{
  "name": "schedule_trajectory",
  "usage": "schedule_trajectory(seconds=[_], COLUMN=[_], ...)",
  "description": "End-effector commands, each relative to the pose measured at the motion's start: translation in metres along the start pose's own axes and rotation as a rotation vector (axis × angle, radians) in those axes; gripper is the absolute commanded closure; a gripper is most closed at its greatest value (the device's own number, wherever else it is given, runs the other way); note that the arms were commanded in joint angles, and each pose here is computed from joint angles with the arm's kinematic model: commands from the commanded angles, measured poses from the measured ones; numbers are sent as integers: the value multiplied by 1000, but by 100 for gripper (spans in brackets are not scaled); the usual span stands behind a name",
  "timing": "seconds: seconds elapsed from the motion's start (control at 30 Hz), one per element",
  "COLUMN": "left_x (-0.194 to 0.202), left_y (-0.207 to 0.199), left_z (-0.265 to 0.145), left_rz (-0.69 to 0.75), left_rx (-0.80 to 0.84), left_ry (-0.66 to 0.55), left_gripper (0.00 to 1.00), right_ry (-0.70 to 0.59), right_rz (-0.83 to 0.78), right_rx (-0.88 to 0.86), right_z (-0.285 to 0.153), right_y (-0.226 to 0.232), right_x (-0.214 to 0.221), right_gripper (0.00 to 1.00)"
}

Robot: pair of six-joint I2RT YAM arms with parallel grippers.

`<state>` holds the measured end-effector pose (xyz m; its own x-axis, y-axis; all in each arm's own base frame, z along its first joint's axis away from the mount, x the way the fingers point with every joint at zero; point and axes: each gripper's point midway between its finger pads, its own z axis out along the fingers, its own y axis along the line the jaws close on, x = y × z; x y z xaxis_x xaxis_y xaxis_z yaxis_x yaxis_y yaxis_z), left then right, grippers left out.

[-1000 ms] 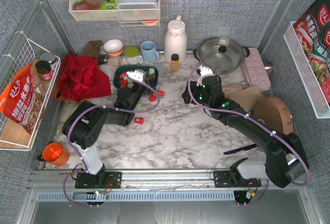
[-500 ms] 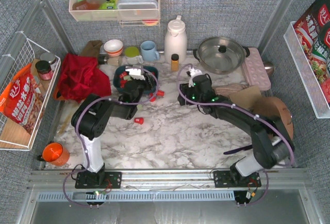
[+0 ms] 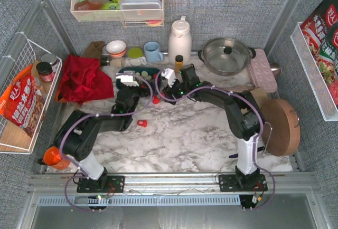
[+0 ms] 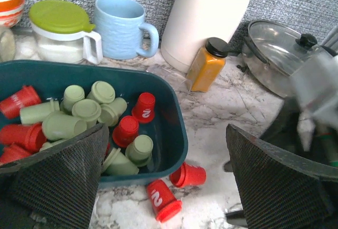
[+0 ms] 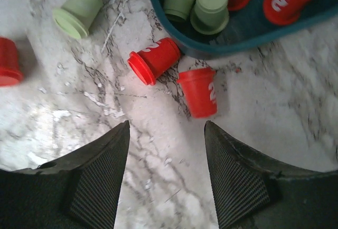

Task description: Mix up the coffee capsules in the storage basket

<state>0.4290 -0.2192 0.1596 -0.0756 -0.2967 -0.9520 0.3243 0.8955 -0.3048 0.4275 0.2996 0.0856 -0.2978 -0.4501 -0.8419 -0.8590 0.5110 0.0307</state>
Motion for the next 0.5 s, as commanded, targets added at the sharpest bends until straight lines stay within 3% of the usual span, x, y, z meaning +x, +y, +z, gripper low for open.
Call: schedule_trajectory(seconds=[0.0, 0.2, 0.47], left_x=[14, 24, 21], left_y=[10, 12, 11], left_z=[-22, -45, -63], left_rz=[-31, -18, -56], left_rx=[-79, -128, -137], left_ry=[151, 349, 379], left_gripper=[1, 1, 1], right_ry=[69, 100, 133], right_rz=[-293, -406, -453], right_rx=[-161, -189, -200], right_z=[15, 39, 56], right_y=[2, -19, -27], right_x=[20, 30, 26], right_gripper=[38, 39, 44])
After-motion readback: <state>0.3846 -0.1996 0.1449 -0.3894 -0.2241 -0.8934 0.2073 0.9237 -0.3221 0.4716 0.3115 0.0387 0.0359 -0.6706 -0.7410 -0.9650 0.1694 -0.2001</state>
